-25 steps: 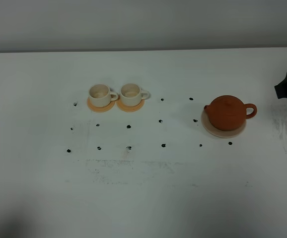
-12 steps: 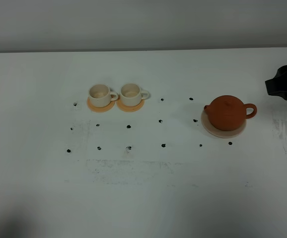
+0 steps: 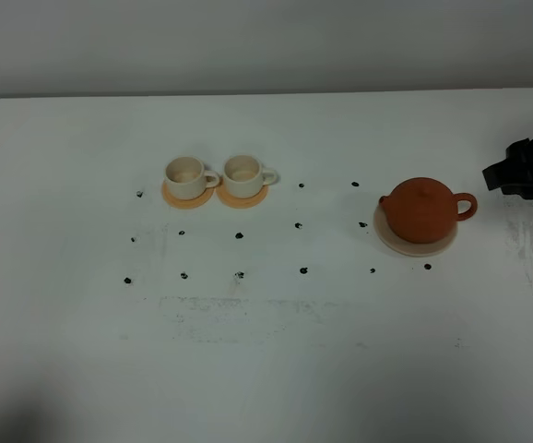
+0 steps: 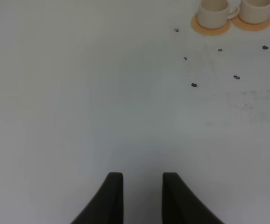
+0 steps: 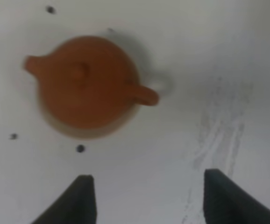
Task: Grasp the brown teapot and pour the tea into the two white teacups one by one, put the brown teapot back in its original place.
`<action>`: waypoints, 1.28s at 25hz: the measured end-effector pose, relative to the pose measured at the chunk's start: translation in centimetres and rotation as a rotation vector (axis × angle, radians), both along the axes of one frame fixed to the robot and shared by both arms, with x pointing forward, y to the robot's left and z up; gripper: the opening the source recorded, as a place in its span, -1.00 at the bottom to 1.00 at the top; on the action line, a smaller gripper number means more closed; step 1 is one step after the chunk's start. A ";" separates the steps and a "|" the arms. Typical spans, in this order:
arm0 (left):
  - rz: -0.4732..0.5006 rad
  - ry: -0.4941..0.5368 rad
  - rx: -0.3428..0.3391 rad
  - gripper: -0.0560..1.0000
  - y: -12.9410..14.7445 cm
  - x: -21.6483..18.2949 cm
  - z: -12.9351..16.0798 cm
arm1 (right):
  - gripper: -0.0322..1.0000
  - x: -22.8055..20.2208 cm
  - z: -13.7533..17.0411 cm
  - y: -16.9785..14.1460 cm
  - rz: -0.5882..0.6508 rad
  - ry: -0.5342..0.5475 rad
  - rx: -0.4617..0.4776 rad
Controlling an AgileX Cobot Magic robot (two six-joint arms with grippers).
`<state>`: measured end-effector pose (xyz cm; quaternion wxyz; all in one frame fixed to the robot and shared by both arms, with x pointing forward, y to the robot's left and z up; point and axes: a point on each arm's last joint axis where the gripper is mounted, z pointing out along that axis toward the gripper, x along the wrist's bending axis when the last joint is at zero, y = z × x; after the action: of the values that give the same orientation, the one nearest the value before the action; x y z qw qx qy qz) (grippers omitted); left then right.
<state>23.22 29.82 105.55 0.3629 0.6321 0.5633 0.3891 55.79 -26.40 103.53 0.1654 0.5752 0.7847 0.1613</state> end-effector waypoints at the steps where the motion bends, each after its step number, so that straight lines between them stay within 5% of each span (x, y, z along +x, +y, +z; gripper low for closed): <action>1: 0.000 0.000 0.000 -0.48 0.0 0.0 0.0 | 0.01 0.6 -0.4 0.1 0.003 0.009 -0.018; 11: 0.000 0.000 0.000 -0.48 0.0 0.0 0.0 | 0.01 4.0 -1.4 1.7 0.141 0.038 -0.146; 18: 0.000 0.000 0.000 -0.48 0.0 0.0 0.0 | 0.01 6.6 -0.5 1.6 0.060 -0.018 -0.072; 32: 0.001 0.000 0.000 -0.48 0.0 0.0 0.0 | 0.01 9.9 -5.8 0.8 -0.057 0.016 -0.077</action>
<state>23.22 29.82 105.55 0.3627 0.6319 0.5636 0.3892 65.67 -25.62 97.74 0.1857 0.5918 0.7749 0.1215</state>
